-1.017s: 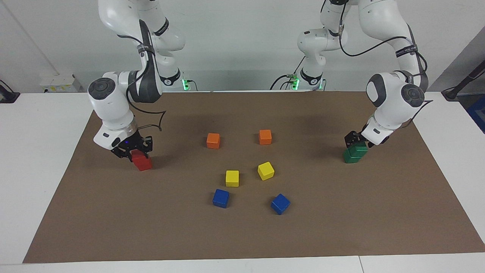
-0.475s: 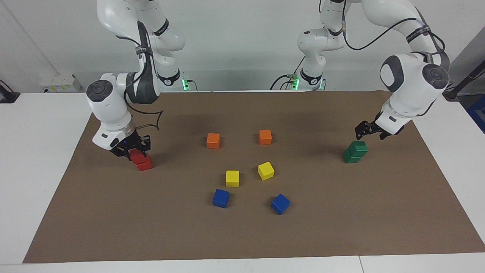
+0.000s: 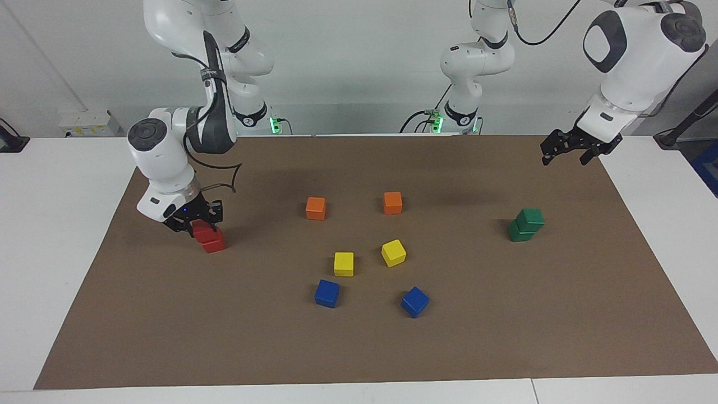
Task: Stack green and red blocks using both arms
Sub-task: 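Open and withdraw the left gripper while the right gripper lowers red onto red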
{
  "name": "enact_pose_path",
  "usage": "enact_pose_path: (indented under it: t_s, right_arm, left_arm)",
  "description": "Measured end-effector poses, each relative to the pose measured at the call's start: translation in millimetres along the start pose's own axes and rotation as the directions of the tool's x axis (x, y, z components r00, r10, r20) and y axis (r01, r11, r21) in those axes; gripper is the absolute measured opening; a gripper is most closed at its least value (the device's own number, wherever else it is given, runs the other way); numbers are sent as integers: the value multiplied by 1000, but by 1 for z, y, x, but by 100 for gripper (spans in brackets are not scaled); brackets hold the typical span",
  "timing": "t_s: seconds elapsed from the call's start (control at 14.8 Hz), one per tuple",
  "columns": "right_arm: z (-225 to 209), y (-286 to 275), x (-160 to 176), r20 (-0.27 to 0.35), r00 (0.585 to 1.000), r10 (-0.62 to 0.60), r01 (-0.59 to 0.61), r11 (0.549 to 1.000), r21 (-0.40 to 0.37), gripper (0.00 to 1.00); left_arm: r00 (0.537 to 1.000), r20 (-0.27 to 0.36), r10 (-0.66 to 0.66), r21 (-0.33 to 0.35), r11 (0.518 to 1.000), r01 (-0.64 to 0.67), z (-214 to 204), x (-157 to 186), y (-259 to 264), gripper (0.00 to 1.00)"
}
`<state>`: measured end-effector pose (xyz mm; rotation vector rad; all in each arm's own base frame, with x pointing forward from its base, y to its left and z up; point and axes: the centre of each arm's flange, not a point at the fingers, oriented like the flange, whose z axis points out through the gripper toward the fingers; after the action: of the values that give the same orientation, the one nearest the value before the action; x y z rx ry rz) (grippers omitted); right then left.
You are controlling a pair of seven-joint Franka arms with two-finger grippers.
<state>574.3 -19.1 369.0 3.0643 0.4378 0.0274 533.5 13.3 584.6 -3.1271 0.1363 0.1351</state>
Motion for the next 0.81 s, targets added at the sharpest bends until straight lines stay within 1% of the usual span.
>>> enact_pose_path:
  t_s: [0.2,0.47,0.61,0.81]
  right_arm:
    - [1,-3,0,0,1000,-5,5,1000,1,54]
    - [2,-4,1,-8,1000,-6,6,1000,-1,54]
    - [2,-4,1,-7,1000,-6,6,1000,-1,54]
    - [5,-4,1,-5,1000,-6,6,1000,0,54]
  left_arm:
    - [1000,-6,-1,2,1000,1,-12,-11,1,100]
    - [1000,-10,3,0,1000,-3,-14,-9,3,100]
    - [1000,-7,3,-5,1000,-3,-19,0,2,100]
    - [1000,15,7,-9,1000,-7,-22,16,2,100]
